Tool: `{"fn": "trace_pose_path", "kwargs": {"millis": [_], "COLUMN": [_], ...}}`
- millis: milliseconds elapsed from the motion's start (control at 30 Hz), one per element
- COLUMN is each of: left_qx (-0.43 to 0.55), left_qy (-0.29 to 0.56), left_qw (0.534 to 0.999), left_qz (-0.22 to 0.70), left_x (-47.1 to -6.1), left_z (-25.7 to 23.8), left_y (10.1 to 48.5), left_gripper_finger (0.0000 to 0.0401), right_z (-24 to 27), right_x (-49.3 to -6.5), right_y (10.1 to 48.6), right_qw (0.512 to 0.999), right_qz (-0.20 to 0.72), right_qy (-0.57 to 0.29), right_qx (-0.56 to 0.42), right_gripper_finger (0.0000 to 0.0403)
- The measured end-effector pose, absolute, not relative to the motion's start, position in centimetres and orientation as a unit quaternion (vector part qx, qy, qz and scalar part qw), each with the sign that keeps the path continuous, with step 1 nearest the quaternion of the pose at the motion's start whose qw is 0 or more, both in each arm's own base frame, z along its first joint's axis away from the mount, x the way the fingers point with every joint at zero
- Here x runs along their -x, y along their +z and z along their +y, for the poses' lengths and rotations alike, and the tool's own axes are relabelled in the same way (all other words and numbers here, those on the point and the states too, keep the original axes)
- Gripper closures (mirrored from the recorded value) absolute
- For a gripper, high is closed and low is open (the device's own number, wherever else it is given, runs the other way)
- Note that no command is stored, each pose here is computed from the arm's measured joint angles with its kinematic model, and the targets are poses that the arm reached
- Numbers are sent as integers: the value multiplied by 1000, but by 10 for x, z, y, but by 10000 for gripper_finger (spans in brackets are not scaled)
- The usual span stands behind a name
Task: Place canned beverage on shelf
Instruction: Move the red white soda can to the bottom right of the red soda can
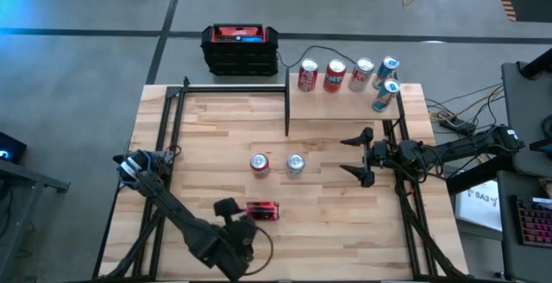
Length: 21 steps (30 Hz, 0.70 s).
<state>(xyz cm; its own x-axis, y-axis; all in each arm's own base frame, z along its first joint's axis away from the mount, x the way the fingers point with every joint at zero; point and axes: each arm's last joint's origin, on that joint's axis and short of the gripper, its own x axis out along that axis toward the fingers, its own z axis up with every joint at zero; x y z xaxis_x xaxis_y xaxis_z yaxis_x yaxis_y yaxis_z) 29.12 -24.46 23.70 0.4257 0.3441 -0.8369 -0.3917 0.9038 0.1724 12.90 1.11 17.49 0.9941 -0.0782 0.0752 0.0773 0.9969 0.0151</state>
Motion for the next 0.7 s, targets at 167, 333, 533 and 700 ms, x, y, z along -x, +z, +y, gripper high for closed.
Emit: {"fn": "trace_pose_path", "kwargs": {"millis": [167,333,533,700], "left_qx": [-22,-41,9,23], "left_qy": [172,76,8,-47], "left_qw": [826,805,778,788], "left_qz": [536,587,628,613], "left_x": [-309,-337,-360,-371], "left_z": [-224,-194,-150,-133], "left_y": [236,233,223,210], "left_gripper_finger": [37,32,29,28], "right_z": [11,11,11,11], "right_x": [-129,-129,-129,-129], "right_y": [175,175,175,175], "right_qw": [998,999,999,998], "right_qz": [-38,-38,-38,-38], "right_qy": [-39,-39,-39,-39], "right_qx": [-6,-6,-6,-6], "right_gripper_finger": [19,19,19,19]}}
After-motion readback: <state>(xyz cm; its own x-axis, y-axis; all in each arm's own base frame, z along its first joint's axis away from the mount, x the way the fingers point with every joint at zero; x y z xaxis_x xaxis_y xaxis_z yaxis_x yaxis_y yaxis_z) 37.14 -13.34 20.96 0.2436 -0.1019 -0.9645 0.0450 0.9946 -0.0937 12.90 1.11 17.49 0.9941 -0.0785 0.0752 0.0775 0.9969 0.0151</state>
